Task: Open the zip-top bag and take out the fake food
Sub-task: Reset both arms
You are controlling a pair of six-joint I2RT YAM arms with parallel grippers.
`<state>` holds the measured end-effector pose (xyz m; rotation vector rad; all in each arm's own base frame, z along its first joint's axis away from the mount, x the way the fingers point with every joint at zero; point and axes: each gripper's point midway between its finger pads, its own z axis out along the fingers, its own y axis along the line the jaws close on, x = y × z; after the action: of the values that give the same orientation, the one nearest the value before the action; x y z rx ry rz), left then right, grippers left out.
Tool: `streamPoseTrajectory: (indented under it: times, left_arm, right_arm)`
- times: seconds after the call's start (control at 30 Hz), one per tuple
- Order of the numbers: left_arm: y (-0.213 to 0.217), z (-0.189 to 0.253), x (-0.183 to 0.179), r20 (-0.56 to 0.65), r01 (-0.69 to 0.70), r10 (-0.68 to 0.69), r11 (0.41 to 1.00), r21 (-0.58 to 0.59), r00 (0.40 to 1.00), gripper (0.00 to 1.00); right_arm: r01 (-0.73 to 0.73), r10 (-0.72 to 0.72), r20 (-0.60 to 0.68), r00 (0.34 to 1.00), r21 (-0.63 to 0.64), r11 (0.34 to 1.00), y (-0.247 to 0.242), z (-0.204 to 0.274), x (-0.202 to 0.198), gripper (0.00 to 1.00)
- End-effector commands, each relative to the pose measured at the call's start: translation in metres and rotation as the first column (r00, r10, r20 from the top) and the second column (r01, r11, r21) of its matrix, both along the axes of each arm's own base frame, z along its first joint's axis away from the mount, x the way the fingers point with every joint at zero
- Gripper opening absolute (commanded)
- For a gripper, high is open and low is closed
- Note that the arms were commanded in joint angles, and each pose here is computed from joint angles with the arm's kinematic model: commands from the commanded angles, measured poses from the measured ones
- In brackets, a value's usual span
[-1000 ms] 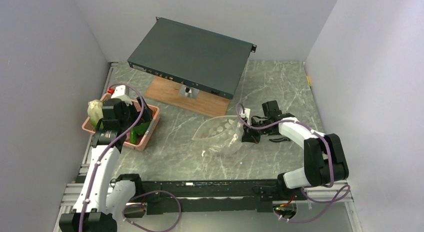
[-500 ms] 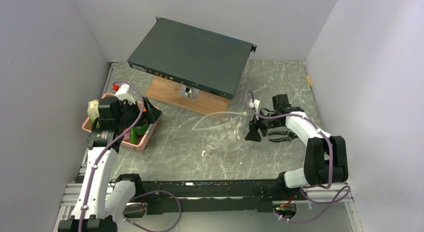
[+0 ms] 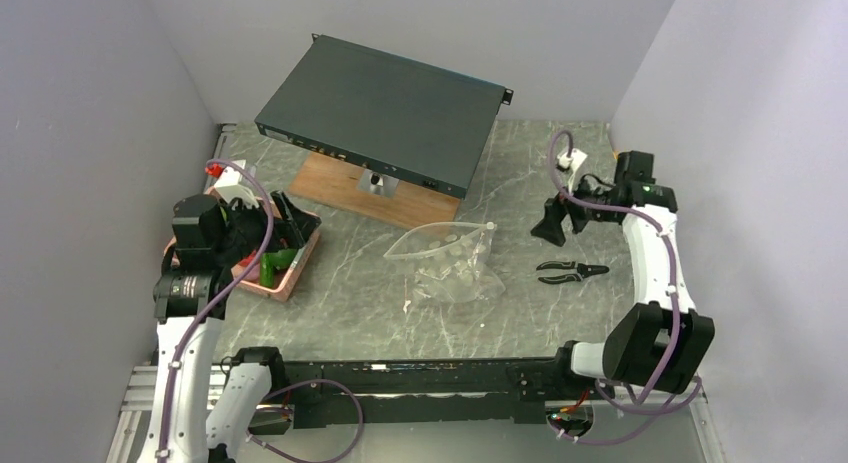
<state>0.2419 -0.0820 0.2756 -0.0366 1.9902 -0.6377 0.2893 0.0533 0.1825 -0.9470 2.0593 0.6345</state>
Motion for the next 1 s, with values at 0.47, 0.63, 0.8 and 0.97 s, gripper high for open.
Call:
streamPoseTrajectory:
  times: [0.47, 0.63, 0.8, 0.97]
  left_arm:
    - [0.034, 0.029, -0.031, 0.116, -0.162, 0.145, 0.974, 0.159, 0.983, 1.00]
    - [0.034, 0.030, -0.041, 0.130, -0.162, 0.142, 0.974, 0.156, 0.981, 1.00]
    - [0.033, 0.030, -0.042, 0.137, -0.164, 0.144, 0.976, 0.145, 0.980, 1.00]
    - [0.043, 0.024, -0.042, 0.112, -0.245, 0.232, 0.962, 0.121, 0.966, 1.00]
  right_arm:
    - [0.476, -0.482, 0.154, 0.863, 0.079, 0.876, -0.065, 0.111, 0.000, 0.98]
    - [0.613, -0.627, 0.114, 0.770, 0.138, 0.778, -0.072, 0.119, -0.003, 1.00]
    - [0.690, -0.704, 0.124, 0.699, 0.141, 0.710, -0.081, 0.124, -0.013, 1.00]
    - [0.706, -0.719, 0.127, 0.684, 0.136, 0.695, -0.081, 0.128, -0.021, 1.00]
